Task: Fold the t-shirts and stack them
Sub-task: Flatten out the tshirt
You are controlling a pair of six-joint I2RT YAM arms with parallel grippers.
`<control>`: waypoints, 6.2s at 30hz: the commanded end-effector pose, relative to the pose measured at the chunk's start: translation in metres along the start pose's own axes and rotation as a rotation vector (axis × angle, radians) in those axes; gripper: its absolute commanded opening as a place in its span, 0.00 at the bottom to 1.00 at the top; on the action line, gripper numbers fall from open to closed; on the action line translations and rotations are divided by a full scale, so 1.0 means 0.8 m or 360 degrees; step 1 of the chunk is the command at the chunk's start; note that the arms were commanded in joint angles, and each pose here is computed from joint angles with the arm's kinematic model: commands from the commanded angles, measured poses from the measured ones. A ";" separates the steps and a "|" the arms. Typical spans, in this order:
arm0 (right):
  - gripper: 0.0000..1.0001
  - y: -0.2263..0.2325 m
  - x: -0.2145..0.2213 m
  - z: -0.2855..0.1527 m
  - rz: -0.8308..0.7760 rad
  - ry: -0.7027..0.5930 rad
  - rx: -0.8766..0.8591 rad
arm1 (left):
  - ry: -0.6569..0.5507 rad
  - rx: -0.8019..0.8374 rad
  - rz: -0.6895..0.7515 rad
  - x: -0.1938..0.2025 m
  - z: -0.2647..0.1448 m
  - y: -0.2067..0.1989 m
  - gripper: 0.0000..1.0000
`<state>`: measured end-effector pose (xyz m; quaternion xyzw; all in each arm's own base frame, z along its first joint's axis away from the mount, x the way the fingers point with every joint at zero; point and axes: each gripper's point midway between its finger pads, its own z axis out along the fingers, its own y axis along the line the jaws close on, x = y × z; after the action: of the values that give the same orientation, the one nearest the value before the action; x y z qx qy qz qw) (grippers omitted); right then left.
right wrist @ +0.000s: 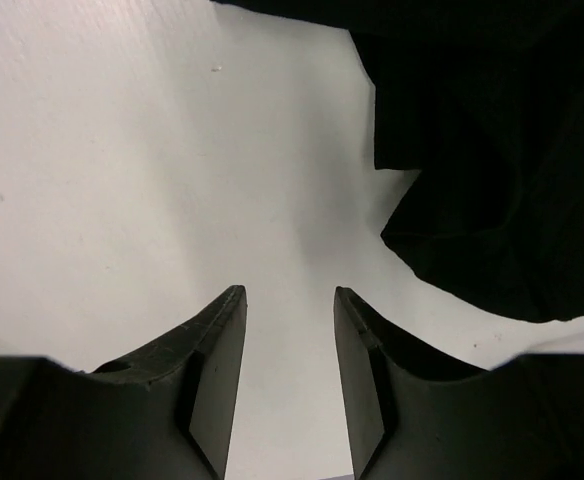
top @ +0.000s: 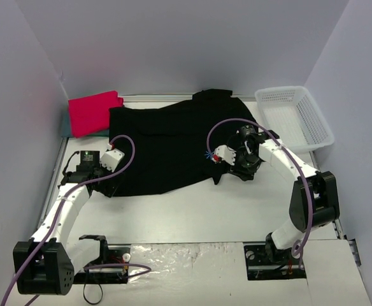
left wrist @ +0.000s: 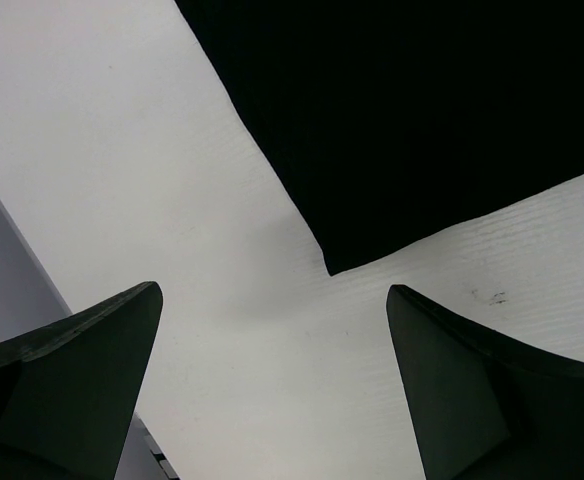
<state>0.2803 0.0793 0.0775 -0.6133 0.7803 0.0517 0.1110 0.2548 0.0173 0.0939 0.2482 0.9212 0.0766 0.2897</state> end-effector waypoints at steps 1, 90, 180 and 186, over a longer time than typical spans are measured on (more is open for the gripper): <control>0.39 -0.009 0.006 0.005 -0.0151 0.0028 0.0042 | -0.0029 -0.0063 -0.0003 -0.005 -0.006 0.011 0.95; 0.35 -0.002 -0.037 0.035 0.0066 -0.0250 -0.0294 | -0.0064 -0.0035 -0.0008 -0.004 -0.009 0.005 0.95; 0.00 0.065 0.003 -0.015 0.0315 0.0030 -0.0412 | -0.0079 -0.0003 -0.0042 0.003 -0.009 0.006 0.95; 0.00 0.092 0.014 -0.027 0.0294 0.0064 -0.0508 | -0.0081 0.0009 -0.0029 0.004 -0.006 0.004 0.95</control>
<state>0.2302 0.0855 0.0715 -0.5467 0.8235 0.1510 0.0138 0.2476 0.0211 0.0899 0.2352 0.9227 0.0623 0.2991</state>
